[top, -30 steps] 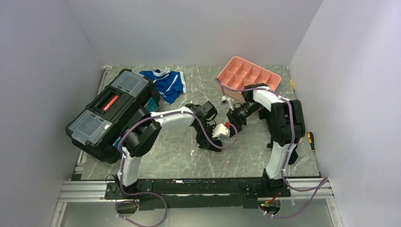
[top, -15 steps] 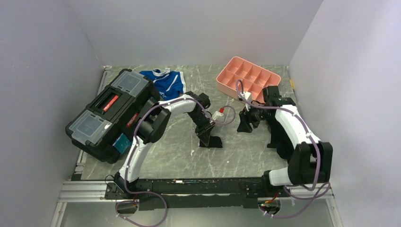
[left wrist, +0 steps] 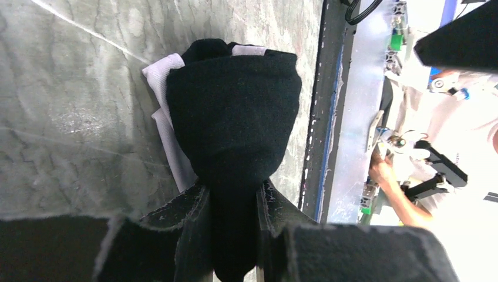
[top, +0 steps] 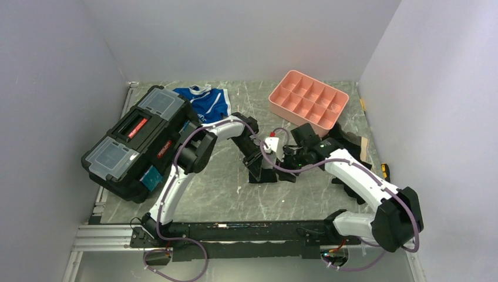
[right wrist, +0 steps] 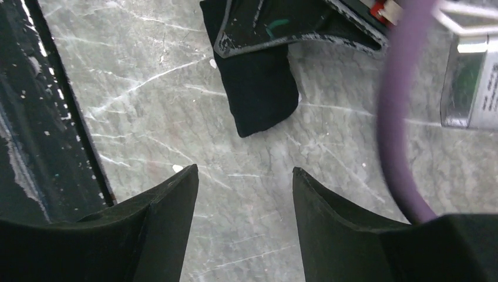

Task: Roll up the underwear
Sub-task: Roll the underwear to the center of the board, then pick up the underwear from the center of the board.

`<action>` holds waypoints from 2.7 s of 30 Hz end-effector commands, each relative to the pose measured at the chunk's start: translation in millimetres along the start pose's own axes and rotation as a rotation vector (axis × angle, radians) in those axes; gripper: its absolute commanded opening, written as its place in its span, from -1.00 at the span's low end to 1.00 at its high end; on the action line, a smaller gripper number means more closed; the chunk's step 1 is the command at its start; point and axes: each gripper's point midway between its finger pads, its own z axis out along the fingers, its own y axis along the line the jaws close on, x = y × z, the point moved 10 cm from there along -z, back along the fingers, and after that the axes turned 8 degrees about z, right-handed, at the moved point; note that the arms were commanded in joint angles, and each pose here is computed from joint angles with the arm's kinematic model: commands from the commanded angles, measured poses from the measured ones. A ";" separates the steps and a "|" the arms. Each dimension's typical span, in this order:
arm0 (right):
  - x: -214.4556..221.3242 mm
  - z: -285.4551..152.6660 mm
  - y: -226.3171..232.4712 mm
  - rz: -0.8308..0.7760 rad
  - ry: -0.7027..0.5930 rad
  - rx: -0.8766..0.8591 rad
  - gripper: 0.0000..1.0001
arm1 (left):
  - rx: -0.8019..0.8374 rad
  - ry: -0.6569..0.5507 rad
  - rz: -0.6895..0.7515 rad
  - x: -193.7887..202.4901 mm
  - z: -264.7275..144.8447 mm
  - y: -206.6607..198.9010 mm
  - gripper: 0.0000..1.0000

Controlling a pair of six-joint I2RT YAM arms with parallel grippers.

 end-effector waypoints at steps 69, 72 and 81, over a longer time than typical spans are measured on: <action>28.8 131.0 -6.7 0.050 0.470 -0.428 -1.00 | -0.165 0.040 -0.140 34.5 -18.5 44.3 0.29; 31.8 132.7 -7.2 0.054 0.484 -0.424 -1.00 | -0.204 0.027 -0.138 34.8 -27.7 41.5 0.38; 33.4 129.5 -15.2 0.112 0.456 -0.456 -1.00 | -0.299 -0.059 -0.139 40.9 -56.6 26.1 0.44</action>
